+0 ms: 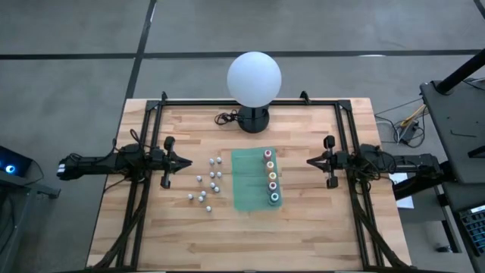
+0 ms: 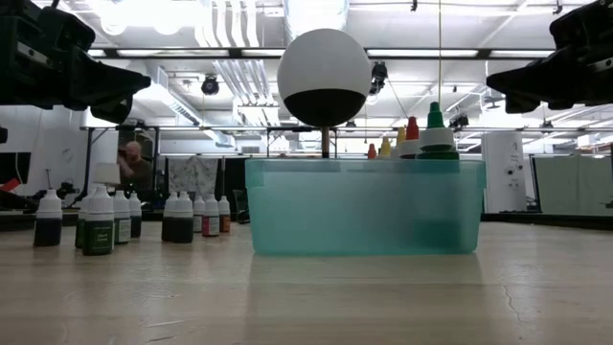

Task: Pick & Place food coloring
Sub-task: Put the small orange food coloring bottle into the green bin

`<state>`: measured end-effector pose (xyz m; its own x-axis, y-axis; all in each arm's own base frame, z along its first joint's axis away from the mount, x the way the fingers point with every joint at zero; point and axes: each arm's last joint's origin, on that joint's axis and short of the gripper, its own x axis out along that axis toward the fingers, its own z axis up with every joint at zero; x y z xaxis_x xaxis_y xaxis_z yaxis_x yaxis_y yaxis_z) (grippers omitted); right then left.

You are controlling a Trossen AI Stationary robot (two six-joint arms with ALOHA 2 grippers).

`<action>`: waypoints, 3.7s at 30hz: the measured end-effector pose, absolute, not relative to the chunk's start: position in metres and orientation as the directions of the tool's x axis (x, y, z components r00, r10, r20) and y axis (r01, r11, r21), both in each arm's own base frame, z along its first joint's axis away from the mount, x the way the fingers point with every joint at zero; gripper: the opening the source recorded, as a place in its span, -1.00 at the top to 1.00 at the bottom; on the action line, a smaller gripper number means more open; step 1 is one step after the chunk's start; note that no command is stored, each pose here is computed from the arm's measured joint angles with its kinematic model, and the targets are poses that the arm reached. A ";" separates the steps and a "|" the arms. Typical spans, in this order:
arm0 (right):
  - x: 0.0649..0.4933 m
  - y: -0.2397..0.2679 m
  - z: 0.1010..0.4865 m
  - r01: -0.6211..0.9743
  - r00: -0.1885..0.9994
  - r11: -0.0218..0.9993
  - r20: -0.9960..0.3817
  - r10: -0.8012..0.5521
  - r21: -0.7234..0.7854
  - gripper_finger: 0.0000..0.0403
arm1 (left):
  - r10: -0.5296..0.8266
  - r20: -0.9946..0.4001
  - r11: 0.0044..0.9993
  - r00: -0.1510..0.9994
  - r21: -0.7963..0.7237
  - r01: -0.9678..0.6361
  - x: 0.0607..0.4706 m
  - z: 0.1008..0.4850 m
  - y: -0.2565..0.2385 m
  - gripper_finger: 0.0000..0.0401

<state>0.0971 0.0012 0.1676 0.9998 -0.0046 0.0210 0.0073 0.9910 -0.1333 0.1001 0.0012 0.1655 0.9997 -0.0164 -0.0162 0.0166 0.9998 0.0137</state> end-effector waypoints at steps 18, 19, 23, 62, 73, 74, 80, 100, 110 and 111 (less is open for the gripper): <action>0.097 0.001 0.168 0.005 1.000 0.991 0.020 -0.003 -0.133 0.96 | -0.016 -0.016 1.000 1.000 0.014 0.017 0.100 0.165 0.001 1.00; 0.097 0.001 0.168 0.005 1.000 0.991 0.019 -0.003 -0.132 0.96 | -0.016 -0.016 1.000 1.000 0.014 0.017 0.100 0.165 0.001 1.00; 0.098 0.001 0.167 0.003 1.000 0.991 0.009 -0.002 -0.131 0.96 | -0.016 -0.016 1.000 1.000 0.014 0.017 0.100 0.165 0.001 1.00; 0.099 0.001 0.166 0.002 1.000 0.991 -0.001 -0.002 -0.132 0.96 | -0.016 -0.016 1.000 1.000 0.014 0.017 0.100 0.165 0.001 1.00; 0.098 0.001 0.166 0.002 1.000 0.991 -0.001 -0.002 -0.133 0.96 | -0.017 -0.016 1.000 1.000 0.014 0.017 0.100 0.165 0.001 1.00; 0.098 0.001 0.166 0.002 1.000 0.991 -0.001 -0.002 -0.131 0.96 | -0.017 -0.016 1.000 1.000 0.014 0.017 0.100 0.165 0.001 1.00; 0.098 0.001 0.166 0.002 1.000 0.991 0.000 -0.002 -0.134 0.96 | -0.017 -0.016 1.000 1.000 0.014 0.017 0.100 0.165 0.001 1.00; 0.098 0.001 0.166 0.001 1.000 0.991 0.000 -0.002 -0.131 0.96 | -0.016 -0.017 1.000 1.000 0.014 0.017 0.100 0.165 0.001 1.00; 0.098 0.001 0.166 0.001 1.000 0.991 0.000 -0.002 -0.134 0.96 | 0.031 0.001 0.991 1.000 0.133 -0.031 0.100 0.167 0.003 1.00; 0.098 0.001 0.166 0.001 1.000 0.991 0.000 -0.001 -0.133 0.96 | 0.032 0.001 0.991 0.999 0.129 -0.032 0.100 0.167 0.003 1.00</action>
<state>0.0985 0.0013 0.1663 1.0000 -0.0011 -0.0002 0.0011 0.9911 -0.1333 0.1000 0.0026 0.1671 0.9995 0.0319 0.0006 -0.0317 0.9911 0.1295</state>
